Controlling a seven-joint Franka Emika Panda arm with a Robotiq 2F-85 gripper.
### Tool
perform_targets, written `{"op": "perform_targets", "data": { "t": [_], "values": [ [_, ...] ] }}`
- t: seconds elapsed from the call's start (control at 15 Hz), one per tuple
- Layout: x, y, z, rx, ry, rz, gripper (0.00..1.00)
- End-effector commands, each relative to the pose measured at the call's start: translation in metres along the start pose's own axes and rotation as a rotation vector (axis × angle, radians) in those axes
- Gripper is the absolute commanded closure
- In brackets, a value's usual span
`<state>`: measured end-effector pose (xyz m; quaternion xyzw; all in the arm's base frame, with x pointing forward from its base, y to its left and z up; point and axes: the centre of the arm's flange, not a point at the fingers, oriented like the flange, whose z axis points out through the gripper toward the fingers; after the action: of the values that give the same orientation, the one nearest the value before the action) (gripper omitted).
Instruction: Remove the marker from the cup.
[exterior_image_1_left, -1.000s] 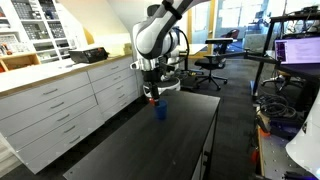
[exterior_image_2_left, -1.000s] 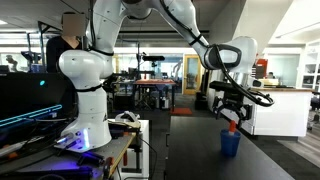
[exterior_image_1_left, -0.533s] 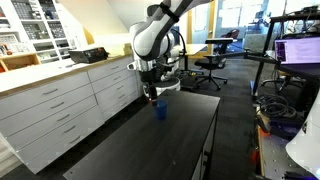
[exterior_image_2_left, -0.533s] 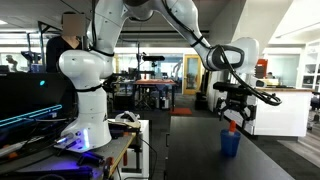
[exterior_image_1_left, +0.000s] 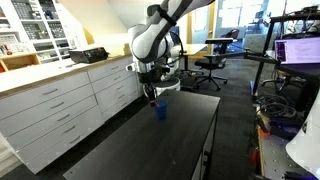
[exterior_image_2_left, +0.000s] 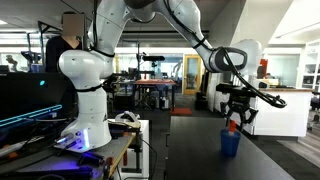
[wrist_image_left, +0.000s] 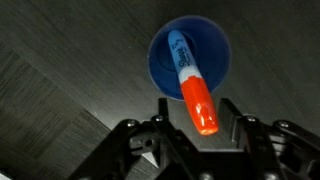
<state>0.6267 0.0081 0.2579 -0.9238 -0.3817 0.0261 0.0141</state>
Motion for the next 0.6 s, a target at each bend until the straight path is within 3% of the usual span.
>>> {"op": "perform_targets", "data": {
  "t": [0.0, 0.27, 0.53],
  "values": [
    [0.0009, 0.0108, -0.0017, -0.015, 0.010, -0.019, 0.76],
    [-0.0003, 0.0141, -0.0038, -0.017, 0.014, -0.020, 0.97],
    [-0.0013, 0.0165, -0.0047, -0.018, 0.013, -0.013, 0.93]
  ]
}}
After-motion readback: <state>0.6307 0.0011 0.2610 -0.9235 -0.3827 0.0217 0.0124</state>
